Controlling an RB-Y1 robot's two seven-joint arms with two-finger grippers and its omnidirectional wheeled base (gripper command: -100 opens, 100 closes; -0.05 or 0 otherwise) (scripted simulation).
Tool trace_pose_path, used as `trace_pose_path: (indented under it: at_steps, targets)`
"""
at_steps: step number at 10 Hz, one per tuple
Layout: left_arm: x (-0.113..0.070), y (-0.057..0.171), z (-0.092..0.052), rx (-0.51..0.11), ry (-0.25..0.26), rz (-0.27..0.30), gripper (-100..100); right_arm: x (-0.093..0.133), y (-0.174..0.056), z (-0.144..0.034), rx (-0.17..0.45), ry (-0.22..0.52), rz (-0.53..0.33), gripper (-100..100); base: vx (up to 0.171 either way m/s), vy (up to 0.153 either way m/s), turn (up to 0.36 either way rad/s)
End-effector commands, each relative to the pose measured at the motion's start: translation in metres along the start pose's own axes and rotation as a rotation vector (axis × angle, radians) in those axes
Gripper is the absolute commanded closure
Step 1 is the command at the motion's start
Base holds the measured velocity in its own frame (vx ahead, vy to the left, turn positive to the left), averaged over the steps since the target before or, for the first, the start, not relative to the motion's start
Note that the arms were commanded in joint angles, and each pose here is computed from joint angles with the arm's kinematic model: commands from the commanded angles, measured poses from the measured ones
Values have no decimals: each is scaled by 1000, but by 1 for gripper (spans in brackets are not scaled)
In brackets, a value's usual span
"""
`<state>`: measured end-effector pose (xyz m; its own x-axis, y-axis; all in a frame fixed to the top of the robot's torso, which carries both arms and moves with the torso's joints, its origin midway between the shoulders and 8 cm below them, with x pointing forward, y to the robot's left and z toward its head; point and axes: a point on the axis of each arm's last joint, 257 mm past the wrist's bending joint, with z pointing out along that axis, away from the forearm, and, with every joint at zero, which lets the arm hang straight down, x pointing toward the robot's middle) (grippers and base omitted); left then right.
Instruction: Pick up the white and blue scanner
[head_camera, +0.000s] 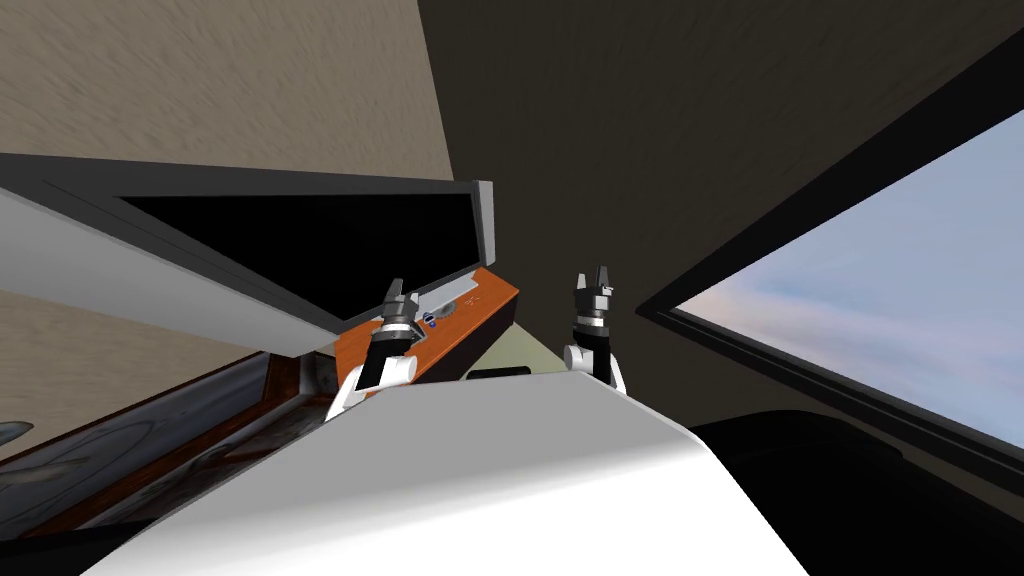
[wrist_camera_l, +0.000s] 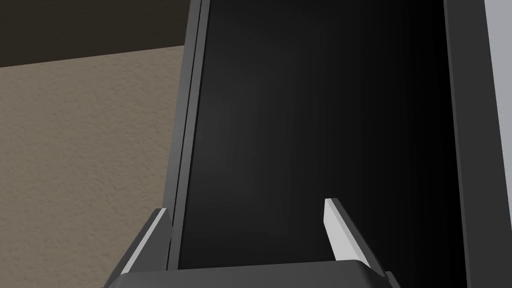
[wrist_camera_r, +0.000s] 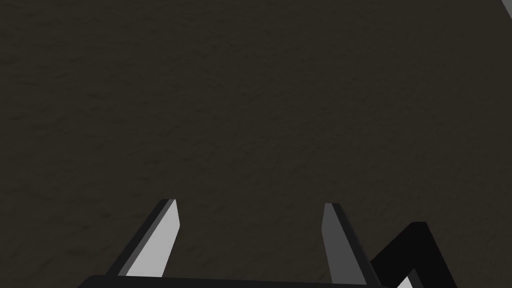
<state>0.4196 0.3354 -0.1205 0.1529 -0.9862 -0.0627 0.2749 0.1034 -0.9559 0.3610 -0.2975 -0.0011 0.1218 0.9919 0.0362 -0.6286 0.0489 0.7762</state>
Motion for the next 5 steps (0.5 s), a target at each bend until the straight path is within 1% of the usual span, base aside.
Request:
trace_pose_path:
  at_steps: [1,2,3,4,5]
  targets:
    - [-13,22,2,-51,-20,10,-100,0,0,0,0,0,0,0,40,-62,19]
    - [-13,23,1,-53,-21,10,-100,0,0,0,0,0,0,0,37,-62,16]
    - [-25,40,2,-91,-39,17,-100,0,0,0,0,0,0,0,38,-93,19]
    - [-35,51,3,-117,-57,23,-100,0,0,0,0,0,0,0,77,-119,38]
    - [-37,61,1,-137,-60,23,-100,0,0,0,0,0,0,0,61,-85,24]
